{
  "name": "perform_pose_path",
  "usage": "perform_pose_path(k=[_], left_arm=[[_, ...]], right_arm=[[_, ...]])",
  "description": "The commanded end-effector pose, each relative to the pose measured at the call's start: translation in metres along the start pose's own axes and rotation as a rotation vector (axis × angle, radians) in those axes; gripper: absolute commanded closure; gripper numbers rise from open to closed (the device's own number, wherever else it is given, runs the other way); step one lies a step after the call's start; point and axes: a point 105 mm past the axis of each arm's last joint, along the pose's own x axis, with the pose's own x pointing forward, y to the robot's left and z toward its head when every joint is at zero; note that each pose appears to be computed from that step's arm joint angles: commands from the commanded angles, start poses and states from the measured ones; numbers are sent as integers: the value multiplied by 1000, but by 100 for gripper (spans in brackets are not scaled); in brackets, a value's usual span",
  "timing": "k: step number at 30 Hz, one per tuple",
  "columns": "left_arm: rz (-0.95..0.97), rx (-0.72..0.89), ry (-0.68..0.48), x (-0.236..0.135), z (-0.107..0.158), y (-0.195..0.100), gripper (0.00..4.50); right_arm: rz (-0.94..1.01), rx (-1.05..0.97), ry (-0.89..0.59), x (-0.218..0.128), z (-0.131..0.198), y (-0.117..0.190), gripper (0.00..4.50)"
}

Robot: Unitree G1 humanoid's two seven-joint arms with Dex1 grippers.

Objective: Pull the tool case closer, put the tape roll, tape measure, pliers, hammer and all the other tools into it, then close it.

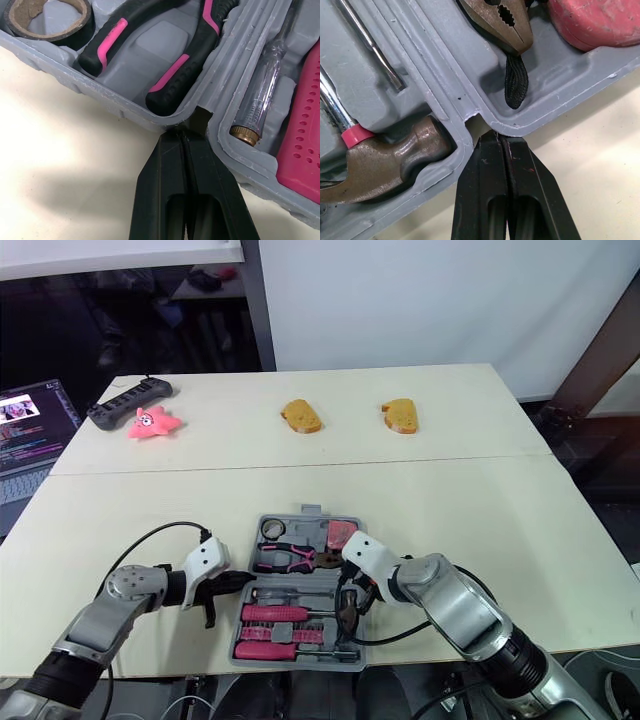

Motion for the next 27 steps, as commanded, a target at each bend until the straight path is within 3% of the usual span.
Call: perform_pose_path(k=[1,27], left_arm=[[-99,-57,34,10,-16,-27,444],[-39,-78,40,8,-18,-19,444]], right_arm=[[101,-46,-70,6,17,24,450],[62,-63,-89,13,26,9,450]])
